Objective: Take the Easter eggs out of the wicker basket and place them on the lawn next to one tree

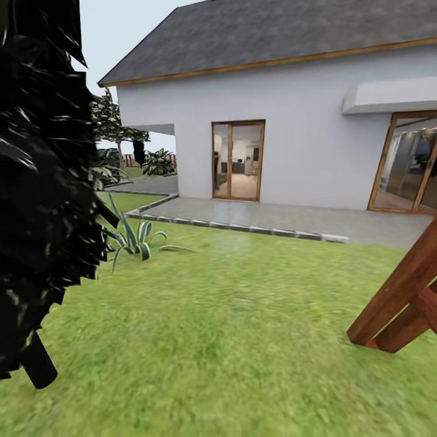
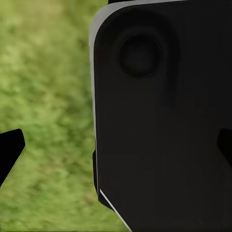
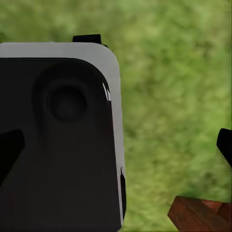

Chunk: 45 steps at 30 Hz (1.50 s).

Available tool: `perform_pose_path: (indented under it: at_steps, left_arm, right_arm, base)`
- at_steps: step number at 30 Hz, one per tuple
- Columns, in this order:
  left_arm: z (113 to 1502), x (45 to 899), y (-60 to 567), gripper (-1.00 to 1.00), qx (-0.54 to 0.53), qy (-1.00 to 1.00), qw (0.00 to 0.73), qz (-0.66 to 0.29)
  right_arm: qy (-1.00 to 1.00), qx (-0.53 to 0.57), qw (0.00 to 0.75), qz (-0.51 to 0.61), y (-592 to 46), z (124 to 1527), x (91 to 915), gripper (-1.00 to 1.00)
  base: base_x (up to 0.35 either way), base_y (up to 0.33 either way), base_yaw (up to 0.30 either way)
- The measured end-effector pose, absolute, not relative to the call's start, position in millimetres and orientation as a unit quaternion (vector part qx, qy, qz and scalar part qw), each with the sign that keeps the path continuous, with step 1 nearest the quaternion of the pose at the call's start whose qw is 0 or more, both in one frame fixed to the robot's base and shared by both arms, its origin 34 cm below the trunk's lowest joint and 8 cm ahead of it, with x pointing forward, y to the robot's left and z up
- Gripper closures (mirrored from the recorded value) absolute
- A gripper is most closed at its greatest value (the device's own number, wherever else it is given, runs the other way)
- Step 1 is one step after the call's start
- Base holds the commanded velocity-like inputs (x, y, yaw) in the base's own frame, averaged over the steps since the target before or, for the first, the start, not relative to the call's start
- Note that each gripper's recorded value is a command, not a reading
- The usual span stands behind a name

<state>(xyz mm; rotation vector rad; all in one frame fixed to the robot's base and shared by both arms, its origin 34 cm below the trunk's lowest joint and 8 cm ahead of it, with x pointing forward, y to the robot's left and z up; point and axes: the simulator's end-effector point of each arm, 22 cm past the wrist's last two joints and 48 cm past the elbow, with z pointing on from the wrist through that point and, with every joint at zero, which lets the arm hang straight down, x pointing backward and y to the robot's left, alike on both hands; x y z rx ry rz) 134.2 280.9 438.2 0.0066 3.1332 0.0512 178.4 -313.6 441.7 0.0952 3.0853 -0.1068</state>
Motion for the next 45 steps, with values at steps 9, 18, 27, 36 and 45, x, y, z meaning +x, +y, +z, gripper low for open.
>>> perform_pose_path:
  at_steps: [9, 18, 27, 36, 45]
  left_arm:
    - [438.2, 134.1, 280.9, -1.0, 0.002, 1.0, 0.004, 0.016]
    - [438.2, 134.0, 280.9, -1.0, 0.003, 1.0, 0.003, 0.016]
    - [438.2, 134.0, 280.9, -1.0, 0.003, 1.0, 0.003, 0.016]
    - [438.2, 134.0, 280.9, -1.0, 0.003, 1.0, 0.004, 0.016]
    - [438.2, 134.1, 280.9, -1.0, 0.003, 1.0, 0.004, 0.016]
  right_arm:
    - [0.999, 0.031, 0.026, -0.035, -313.8, 441.7, 178.4, -1.0]
    - [0.999, 0.032, 0.026, -0.036, -314.1, 441.7, 178.1, -1.0]
    - [0.999, 0.032, 0.026, -0.036, -314.1, 441.7, 178.1, -1.0]
    - [0.999, 0.032, 0.026, -0.036, -314.1, 441.7, 178.1, -1.0]
    - [0.999, 0.032, 0.026, -0.036, -314.1, 441.7, 178.1, -1.0]
  base:
    - [0.336, 0.0, 0.0]
    - [0.336, 0.0, 0.0]
    - [0.336, 0.0, 0.0]
    - [0.336, 0.0, 0.0]
    - [0.336, 0.0, 0.0]
